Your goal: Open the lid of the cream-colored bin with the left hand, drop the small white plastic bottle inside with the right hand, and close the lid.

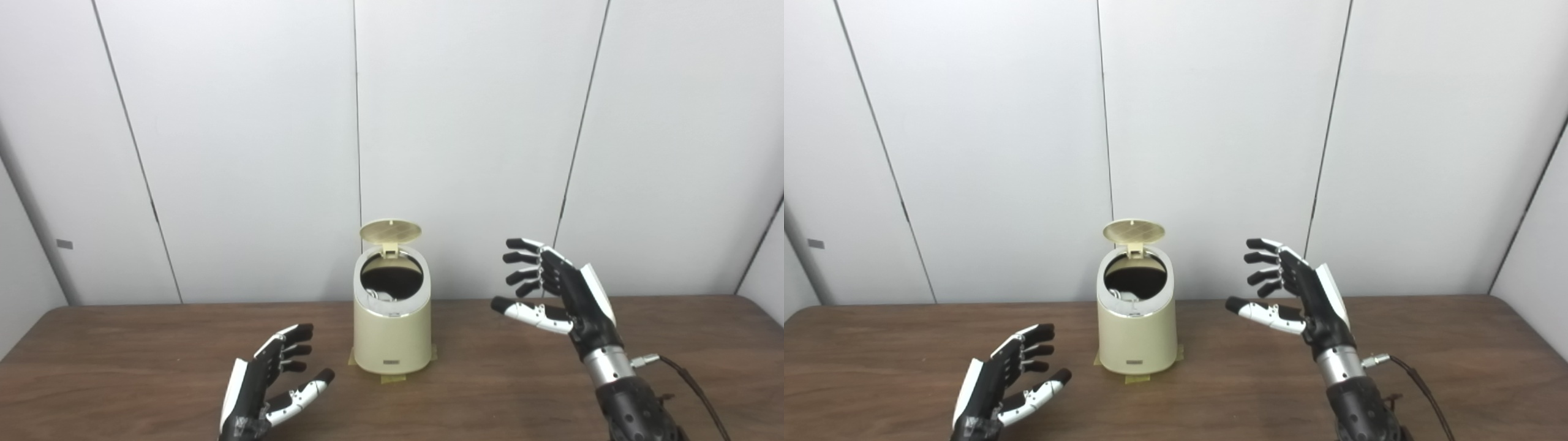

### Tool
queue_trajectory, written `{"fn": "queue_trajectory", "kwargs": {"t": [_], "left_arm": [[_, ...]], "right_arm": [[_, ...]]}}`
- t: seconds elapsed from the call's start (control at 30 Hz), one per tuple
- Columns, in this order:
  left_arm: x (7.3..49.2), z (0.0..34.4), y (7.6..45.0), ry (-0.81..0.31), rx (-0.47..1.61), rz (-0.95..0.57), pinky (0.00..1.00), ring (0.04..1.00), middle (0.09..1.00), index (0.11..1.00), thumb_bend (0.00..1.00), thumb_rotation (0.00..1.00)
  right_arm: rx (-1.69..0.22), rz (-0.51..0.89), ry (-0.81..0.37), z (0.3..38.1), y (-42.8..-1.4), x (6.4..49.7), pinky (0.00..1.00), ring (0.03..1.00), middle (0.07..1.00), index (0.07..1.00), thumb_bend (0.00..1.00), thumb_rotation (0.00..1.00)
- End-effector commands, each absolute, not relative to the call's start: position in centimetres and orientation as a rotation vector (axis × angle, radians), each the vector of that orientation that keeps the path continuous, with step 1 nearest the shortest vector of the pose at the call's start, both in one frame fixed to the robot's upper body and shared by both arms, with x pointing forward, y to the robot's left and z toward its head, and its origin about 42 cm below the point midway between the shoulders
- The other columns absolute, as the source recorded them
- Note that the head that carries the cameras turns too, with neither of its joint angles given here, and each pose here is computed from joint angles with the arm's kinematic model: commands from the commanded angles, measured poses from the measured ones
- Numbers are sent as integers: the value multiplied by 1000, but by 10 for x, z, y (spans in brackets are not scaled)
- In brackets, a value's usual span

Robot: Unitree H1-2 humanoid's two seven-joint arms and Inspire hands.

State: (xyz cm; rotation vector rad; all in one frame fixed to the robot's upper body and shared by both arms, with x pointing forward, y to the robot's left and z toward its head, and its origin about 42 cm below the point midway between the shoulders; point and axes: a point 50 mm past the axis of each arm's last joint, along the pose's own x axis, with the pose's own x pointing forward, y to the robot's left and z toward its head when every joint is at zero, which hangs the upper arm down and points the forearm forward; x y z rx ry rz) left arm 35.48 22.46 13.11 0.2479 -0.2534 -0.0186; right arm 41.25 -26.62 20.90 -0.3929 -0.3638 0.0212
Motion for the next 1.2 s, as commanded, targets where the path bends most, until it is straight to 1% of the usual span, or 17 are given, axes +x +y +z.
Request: {"fn": "queue_trajectory", "kwargs": {"t": [0.0,0.1,0.17,0.27,0.33,0.37,0.43,0.5,0.6,0.67,0.73,0.8,0.87,0.97,1.07,1.17], "left_arm": [[363,155,221,-358,250,-26,685,772,808,812,685,226],[368,165,219,-383,248,-33,696,784,821,828,703,258],[371,171,218,-397,239,-40,702,796,836,843,725,280],[374,176,217,-407,240,-47,693,802,841,850,737,289],[378,181,217,-419,251,-51,692,809,845,863,751,299],[380,185,217,-427,253,-56,724,826,855,888,765,317],[388,197,218,-450,266,-70,730,845,878,911,782,326],[398,213,219,-474,298,-86,738,876,911,940,827,351],[415,239,219,-513,370,-109,786,916,940,971,858,379],[426,256,217,-530,406,-125,824,944,950,978,868,383],[436,272,214,-538,437,-136,890,976,965,984,881,383],[445,283,209,-546,457,-140,940,995,988,987,868,353],[453,293,204,-553,475,-138,954,999,996,988,873,349],[465,306,198,-564,500,-135,947,1000,1000,989,902,368],[474,315,192,-571,515,-142,955,1000,1000,989,907,356],[483,323,186,-572,544,-157,939,1000,1000,988,921,360]], "right_arm": [[-399,44,-406,222,-269,417,615,722,821,851,797,441],[-382,53,-380,209,-270,414,637,745,836,858,848,471],[-360,59,-366,202,-269,413,655,764,853,862,865,479],[-322,59,-350,193,-268,410,675,778,862,863,840,434],[-304,59,-341,188,-265,408,670,781,865,865,827,425],[-290,59,-335,186,-264,407,670,785,865,867,826,415],[-271,60,-320,182,-262,405,670,789,867,869,827,416],[-269,59,-314,179,-259,403,660,782,862,865,828,417],[-268,65,-313,178,-256,400,647,773,857,865,812,398],[-269,68,-316,177,-254,399,644,766,854,864,801,389],[-276,70,-316,175,-253,399,647,768,852,863,790,388],[-276,72,-309,175,-252,399,653,772,855,865,787,388],[-269,77,-305,176,-250,399,646,768,853,863,789,388],[-263,79,-301,177,-247,399,641,763,852,858,804,398],[-268,80,-301,179,-245,399,631,754,845,852,815,408],[-268,83,-306,180,-244,399,627,751,846,850,814,400]]}}
